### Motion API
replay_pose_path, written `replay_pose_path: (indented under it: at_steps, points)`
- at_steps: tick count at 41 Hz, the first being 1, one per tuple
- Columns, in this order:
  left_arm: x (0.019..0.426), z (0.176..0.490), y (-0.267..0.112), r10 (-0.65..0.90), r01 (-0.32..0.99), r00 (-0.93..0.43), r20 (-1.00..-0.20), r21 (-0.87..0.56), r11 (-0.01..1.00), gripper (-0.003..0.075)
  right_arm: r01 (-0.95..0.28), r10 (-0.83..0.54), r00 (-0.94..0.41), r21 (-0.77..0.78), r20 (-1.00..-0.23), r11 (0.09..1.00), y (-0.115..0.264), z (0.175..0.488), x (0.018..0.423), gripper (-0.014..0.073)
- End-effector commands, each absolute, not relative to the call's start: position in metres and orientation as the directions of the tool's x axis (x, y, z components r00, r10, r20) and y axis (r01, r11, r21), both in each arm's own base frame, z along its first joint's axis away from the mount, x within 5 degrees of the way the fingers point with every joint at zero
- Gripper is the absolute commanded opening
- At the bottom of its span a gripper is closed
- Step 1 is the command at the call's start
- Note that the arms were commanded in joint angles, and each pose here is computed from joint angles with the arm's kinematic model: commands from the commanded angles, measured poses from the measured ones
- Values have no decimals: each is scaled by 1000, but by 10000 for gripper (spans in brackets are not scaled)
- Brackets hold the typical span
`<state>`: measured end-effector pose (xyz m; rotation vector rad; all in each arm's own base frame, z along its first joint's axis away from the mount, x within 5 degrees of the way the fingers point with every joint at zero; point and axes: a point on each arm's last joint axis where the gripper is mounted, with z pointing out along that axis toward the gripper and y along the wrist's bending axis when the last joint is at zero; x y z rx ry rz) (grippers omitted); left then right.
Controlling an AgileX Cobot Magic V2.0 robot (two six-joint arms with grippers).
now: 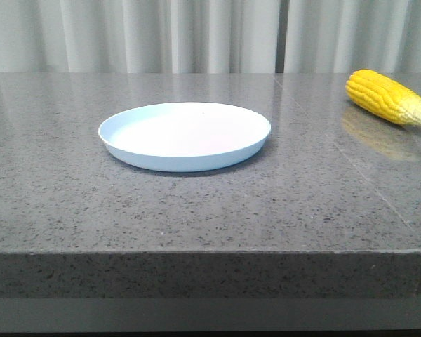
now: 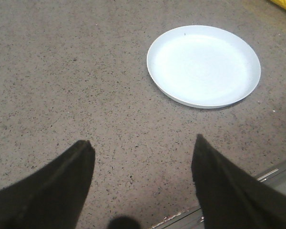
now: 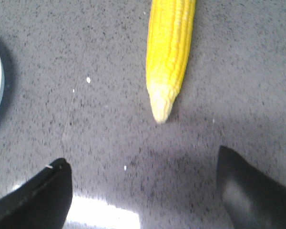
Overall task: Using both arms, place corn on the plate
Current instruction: 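Lower the right gripper and close it around the yellow corn cob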
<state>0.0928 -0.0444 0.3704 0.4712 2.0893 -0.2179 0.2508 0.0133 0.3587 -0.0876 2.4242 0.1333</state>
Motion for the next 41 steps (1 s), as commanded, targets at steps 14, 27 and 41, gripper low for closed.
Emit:
replay_pose_path:
  at_steps: [14, 27, 41]
  points:
    - [94, 384, -47, 206, 423, -396, -895, 21, 906, 440, -107, -28, -744, 77, -668, 991, 15, 370, 347, 635]
    - [94, 384, -47, 206, 423, -396, -895, 21, 906, 440, -102, -56, -790, 40, -611, 994, 13, 334, 399, 635]
    - [94, 384, -47, 206, 423, -396, -895, 21, 906, 440, -97, -57, -822, 40, -566, 994, 13, 301, 421, 626]
